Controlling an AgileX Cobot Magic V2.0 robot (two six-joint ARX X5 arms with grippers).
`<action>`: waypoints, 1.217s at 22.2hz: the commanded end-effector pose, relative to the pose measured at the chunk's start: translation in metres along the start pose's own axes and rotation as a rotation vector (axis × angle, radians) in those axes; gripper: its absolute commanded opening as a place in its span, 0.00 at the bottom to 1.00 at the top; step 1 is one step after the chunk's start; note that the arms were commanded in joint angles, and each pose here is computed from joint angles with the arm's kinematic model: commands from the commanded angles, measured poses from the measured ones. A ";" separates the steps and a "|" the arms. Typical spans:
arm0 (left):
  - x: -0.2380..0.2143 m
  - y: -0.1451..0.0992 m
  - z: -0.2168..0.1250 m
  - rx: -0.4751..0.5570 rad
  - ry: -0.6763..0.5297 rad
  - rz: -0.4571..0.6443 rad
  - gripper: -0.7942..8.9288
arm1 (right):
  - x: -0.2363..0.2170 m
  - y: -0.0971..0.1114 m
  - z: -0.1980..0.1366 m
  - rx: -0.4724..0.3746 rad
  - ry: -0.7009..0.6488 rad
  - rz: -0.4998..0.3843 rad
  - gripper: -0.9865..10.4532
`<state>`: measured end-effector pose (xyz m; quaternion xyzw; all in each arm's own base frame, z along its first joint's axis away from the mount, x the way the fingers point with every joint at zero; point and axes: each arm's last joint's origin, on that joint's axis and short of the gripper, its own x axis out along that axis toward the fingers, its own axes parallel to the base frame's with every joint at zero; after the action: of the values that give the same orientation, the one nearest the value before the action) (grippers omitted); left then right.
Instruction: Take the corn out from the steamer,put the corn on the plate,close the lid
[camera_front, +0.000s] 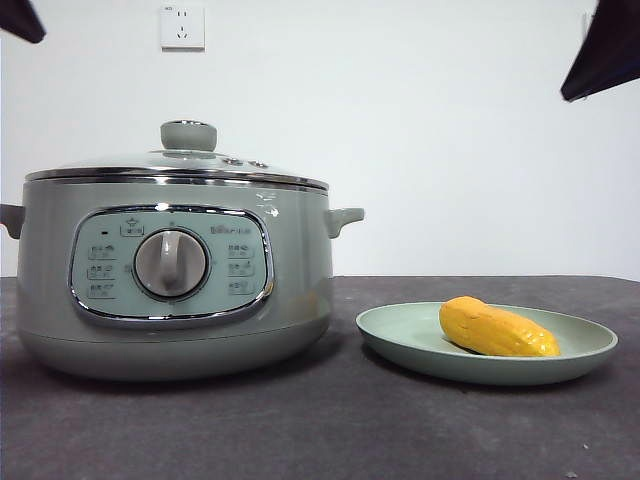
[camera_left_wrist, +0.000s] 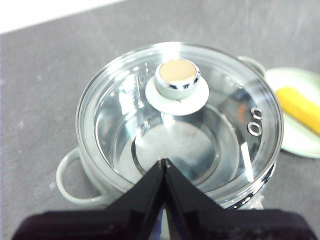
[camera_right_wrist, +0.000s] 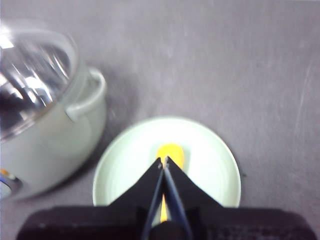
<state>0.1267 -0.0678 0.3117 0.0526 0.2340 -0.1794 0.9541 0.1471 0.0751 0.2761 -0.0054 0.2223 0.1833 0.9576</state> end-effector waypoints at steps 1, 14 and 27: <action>-0.002 0.002 -0.028 -0.033 -0.081 0.012 0.07 | -0.002 0.000 -0.022 0.021 -0.052 0.020 0.08; 0.000 0.007 -0.056 -0.043 -0.102 0.141 0.08 | 0.005 -0.003 -0.040 0.149 -0.007 -0.018 0.09; -0.021 0.012 -0.062 -0.019 -0.153 0.160 0.08 | 0.005 -0.003 -0.040 0.149 -0.005 -0.017 0.09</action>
<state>0.0929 -0.0434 0.2652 0.0407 0.1768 -0.1078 0.9775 0.1357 0.0703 0.2393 0.0611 0.2311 0.1603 0.9577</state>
